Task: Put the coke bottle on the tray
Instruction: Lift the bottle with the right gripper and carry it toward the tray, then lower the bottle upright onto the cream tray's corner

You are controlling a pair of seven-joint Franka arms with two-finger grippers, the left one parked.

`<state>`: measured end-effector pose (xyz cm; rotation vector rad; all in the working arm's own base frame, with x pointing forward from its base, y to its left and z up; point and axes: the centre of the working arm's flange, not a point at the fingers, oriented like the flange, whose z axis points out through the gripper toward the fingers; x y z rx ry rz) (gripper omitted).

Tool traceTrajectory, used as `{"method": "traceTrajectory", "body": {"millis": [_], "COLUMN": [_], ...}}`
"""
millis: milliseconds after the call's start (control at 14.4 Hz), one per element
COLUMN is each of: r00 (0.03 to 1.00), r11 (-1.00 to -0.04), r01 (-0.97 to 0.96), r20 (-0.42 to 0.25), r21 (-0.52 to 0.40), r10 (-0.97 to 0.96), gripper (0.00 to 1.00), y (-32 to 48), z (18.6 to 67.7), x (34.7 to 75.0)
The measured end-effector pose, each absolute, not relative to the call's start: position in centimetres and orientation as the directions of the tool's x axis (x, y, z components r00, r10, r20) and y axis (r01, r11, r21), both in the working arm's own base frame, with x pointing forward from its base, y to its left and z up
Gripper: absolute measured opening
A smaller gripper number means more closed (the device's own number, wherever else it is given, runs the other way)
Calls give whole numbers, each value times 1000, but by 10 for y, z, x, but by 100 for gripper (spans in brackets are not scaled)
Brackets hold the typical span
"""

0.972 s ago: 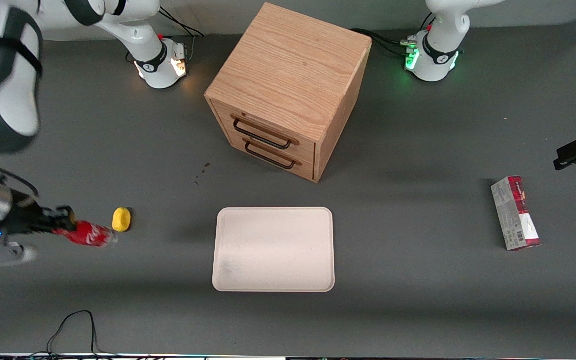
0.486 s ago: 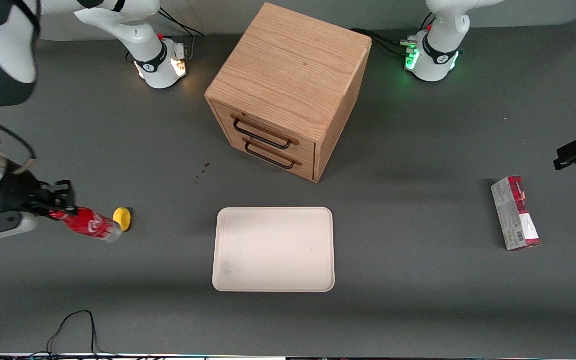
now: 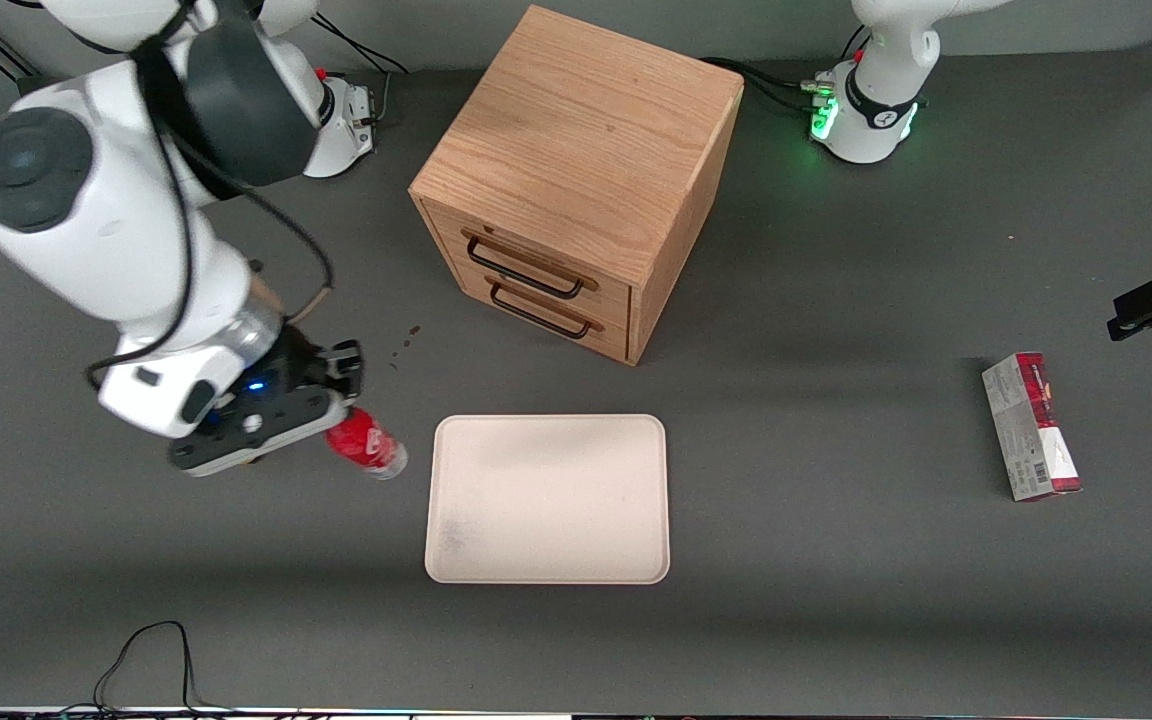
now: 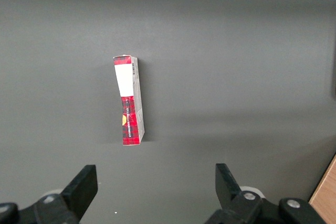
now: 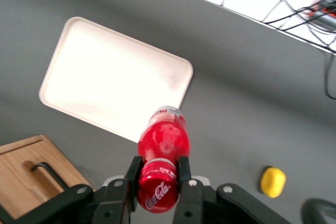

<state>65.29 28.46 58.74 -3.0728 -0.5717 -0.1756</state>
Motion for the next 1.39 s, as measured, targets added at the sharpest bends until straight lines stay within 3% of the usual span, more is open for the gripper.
{"method": "traceTrajectory", "body": {"millis": [208, 556, 833, 1042, 1389], "r00": [927, 936, 936, 935, 936], "r11": [-932, -937, -937, -938, -939], "r01": [362, 348, 349, 347, 343], "r20": [107, 56, 51, 66, 72], "r21": [11, 18, 19, 20, 19], "r10": [361, 349, 349, 347, 343], "gripper": [31, 31, 31, 31, 31], "y": [297, 301, 307, 308, 306], "z": [558, 450, 378, 344, 329], "x": [664, 702, 719, 728, 732]}}
